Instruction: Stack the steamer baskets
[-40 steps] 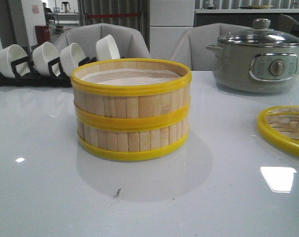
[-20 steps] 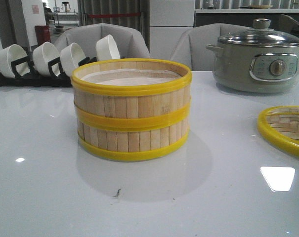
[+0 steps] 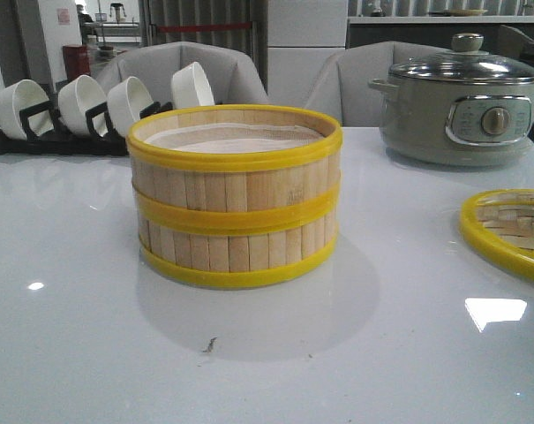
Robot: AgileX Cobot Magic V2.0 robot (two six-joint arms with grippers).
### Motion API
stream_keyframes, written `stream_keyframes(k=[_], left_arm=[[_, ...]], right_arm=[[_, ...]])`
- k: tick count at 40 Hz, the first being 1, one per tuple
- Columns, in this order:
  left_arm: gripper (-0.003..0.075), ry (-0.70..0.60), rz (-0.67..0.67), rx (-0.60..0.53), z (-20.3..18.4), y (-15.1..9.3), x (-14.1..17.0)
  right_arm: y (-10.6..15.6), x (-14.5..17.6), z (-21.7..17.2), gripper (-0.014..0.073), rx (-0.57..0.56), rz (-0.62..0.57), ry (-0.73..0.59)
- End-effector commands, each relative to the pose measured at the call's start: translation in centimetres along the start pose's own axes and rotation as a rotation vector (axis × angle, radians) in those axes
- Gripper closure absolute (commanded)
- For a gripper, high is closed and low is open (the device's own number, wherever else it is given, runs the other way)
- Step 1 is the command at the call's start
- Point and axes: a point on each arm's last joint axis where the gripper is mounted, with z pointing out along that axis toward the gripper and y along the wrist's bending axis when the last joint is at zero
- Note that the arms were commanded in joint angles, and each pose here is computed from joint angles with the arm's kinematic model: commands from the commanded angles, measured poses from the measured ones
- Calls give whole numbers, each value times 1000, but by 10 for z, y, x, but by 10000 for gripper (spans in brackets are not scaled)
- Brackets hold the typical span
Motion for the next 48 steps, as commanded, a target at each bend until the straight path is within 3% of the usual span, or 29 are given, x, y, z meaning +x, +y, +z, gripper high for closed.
stream_keyframes(k=[1,6,11,13,48], left_arm=[[616,-102,-9,8,-5,0,-14],[616,-102,-9,8,-5,0,-14],[616,-102,-9,8,-5,0,-14],[616,-102,-9,8,-5,0,-14],[616,-102,-9,8,-5,0,-14]], right_arm=[[0,-14,-32,277,13,12,-119],[0,-16,-34,331,11,17,-120],[2,-16,-35,513,7,13,-107],[3,-15,-35,549,5,11,-98],[18,-16,-37,540,-12,-25,-78]])
